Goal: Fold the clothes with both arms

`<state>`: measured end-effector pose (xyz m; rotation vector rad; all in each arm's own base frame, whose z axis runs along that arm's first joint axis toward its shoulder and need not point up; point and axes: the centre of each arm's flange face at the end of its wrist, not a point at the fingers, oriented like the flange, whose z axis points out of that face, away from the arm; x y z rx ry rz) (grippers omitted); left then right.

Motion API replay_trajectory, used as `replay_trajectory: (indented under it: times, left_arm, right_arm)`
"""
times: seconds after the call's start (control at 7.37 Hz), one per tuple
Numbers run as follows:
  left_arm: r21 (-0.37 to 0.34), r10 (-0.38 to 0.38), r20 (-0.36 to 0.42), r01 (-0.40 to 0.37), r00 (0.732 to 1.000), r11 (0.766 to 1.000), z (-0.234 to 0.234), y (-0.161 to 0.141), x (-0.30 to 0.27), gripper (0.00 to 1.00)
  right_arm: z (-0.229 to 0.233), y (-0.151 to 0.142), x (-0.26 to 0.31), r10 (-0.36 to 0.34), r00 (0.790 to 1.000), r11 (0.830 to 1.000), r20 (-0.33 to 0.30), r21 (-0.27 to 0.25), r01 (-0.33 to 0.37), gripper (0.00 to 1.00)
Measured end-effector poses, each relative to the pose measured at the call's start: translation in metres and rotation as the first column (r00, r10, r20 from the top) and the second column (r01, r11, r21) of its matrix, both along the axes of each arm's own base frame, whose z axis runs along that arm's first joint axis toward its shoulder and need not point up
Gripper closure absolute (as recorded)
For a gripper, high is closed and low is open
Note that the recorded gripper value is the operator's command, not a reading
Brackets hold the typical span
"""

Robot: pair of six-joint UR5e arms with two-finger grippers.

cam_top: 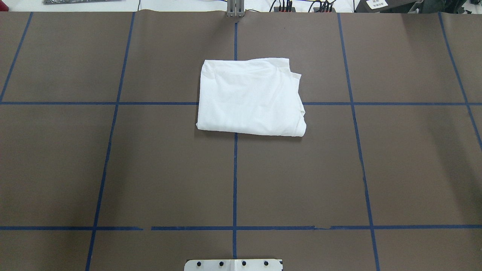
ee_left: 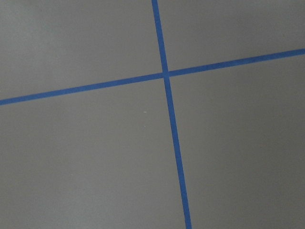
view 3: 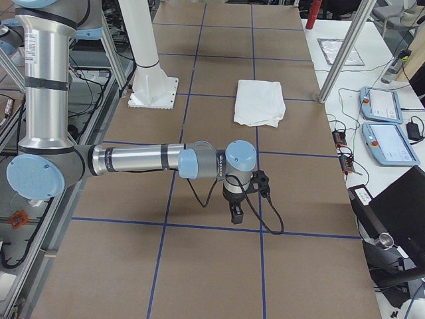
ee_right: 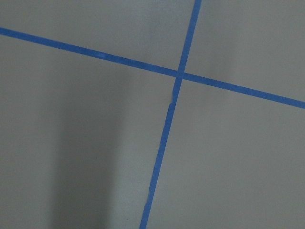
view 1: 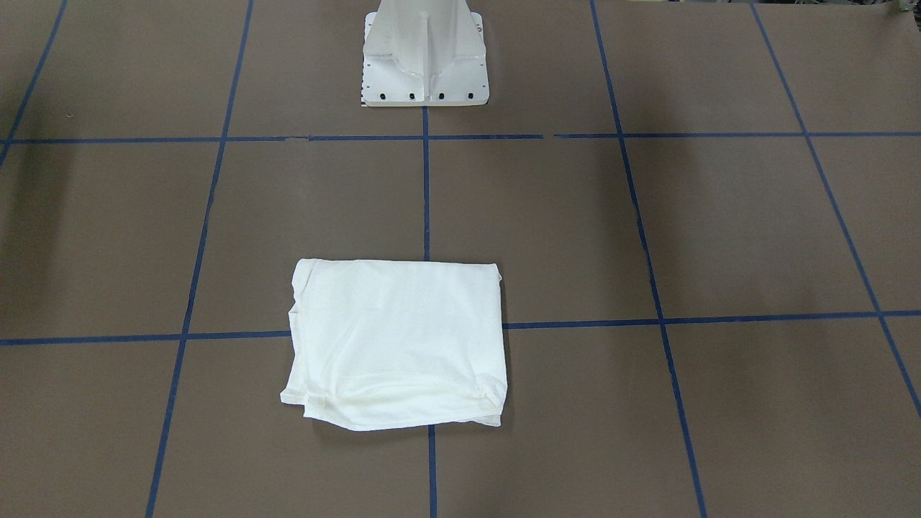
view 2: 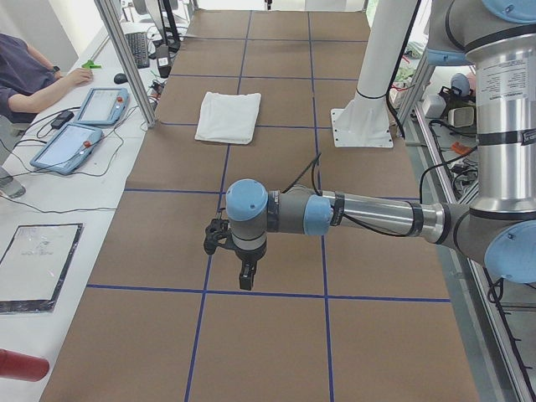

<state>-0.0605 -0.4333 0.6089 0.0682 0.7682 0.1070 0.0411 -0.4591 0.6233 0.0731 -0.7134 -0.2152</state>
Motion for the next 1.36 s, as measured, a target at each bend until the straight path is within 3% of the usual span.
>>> replay_trajectory:
  times: [0.54, 1.36]
  left_arm:
    - [-0.01, 0.001, -0.001, -0.001, 1.0, 1.0, 0.003, 0.002, 0.0, 0.0]
    - [0.002, 0.0, 0.004, 0.0, 1.0, 1.0, -0.002, 0.002, 0.0, 0.0]
  right_arm:
    - [0.012, 0.017, 0.013, 0.027, 1.0, 0.999, -0.003, -0.023, -0.027, 0.0]
    - [0.014, 0.021, 0.023, 0.05, 0.999, 0.998, -0.004, -0.027, -0.05, 0.0]
